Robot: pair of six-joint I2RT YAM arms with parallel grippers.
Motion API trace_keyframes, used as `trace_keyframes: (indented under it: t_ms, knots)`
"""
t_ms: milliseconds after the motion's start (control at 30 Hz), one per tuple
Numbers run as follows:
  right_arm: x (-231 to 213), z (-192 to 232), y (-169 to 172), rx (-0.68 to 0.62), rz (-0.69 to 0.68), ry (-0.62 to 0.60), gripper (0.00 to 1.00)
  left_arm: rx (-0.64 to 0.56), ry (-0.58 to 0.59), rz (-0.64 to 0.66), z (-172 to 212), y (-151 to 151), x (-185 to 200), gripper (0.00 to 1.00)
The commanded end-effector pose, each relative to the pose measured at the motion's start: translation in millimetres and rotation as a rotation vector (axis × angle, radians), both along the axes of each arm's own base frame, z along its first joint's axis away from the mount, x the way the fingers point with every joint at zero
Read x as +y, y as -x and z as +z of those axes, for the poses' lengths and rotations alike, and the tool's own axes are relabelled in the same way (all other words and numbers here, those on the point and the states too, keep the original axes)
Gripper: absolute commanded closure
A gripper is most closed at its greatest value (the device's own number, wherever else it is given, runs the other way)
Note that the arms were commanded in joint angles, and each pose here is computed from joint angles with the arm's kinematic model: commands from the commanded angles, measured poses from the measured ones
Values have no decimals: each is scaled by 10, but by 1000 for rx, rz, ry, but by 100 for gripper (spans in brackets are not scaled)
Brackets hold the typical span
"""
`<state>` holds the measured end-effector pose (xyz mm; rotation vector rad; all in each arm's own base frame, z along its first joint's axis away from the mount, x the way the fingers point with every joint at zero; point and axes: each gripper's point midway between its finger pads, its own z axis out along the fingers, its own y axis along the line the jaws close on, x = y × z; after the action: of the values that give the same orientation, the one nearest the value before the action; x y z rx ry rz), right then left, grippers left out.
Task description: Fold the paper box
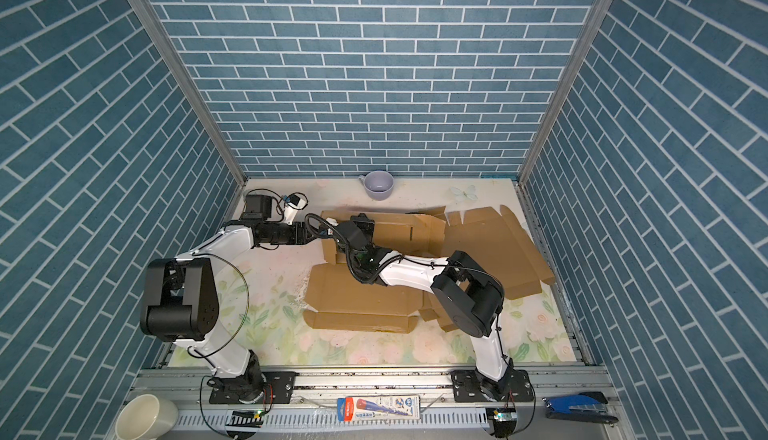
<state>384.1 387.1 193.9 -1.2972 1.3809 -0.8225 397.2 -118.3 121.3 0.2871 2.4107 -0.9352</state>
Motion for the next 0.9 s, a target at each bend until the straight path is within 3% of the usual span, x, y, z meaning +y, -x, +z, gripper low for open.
trace_keyframes:
  t_ms: [0,467,867]
  knots:
    - [-5,69,31,-10,2,-49,100,57,-18,-35,-134,209,-49,43]
    - [6,-30,81,46,29,-62,100,126,-39,-71,-252,443,-102,45]
    - [7,-53,99,97,23,-86,100,-47,-54,55,-233,27,-216,48]
